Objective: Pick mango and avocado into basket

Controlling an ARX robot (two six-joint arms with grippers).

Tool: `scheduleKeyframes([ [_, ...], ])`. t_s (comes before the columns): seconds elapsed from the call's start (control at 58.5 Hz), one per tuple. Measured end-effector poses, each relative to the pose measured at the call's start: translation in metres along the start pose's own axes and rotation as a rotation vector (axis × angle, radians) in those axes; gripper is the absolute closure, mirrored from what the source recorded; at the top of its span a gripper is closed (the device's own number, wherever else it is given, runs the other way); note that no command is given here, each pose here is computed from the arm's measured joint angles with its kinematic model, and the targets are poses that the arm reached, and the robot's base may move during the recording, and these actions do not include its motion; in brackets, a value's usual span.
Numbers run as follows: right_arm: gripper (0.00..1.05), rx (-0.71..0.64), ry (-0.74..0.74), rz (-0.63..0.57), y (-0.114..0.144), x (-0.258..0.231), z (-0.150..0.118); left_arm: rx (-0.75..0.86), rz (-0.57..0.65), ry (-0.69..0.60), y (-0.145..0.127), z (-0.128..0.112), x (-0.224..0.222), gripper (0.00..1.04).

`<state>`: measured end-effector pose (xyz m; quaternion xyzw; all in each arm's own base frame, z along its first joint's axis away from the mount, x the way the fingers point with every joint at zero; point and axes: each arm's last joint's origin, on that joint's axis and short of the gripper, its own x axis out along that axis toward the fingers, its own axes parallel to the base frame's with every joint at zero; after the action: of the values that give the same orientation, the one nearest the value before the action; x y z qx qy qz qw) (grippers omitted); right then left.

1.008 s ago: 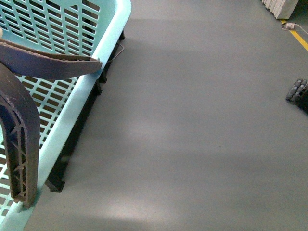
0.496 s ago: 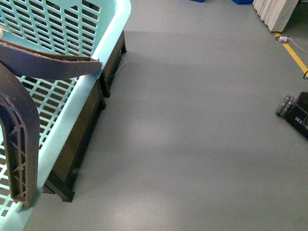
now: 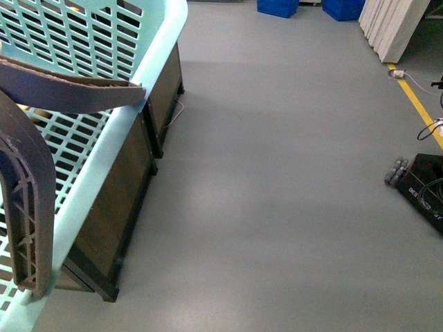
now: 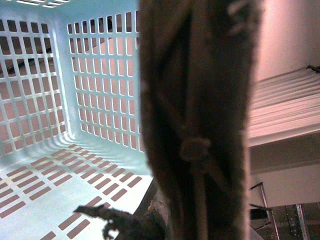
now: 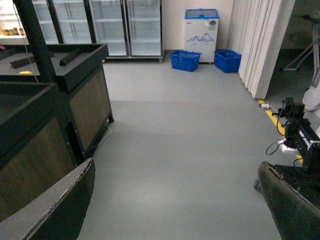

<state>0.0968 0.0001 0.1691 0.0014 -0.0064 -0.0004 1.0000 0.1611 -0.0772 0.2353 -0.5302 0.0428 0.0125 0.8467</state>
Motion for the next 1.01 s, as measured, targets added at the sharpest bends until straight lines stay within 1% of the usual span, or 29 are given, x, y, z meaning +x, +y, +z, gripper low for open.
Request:
scheduleKeyframes([
  [0.444, 0.09, 0.000, 0.000, -0.001, 0.0000, 0.0000, 0.0000, 0.000, 0.000, 0.001, 0.0000, 0.0000, 0.0000, 1.00],
  [0.632, 0.09, 0.000, 0.000, -0.003, -0.0001, 0.0000, 0.0000, -0.007, -0.010, 0.025, -0.0006, -0.0014, -0.0004, 1.00],
  [1.008, 0.09, 0.000, 0.000, 0.002, 0.0001, 0.0000, 0.0000, -0.002, 0.000, 0.005, 0.0004, -0.0009, -0.0003, 1.00],
])
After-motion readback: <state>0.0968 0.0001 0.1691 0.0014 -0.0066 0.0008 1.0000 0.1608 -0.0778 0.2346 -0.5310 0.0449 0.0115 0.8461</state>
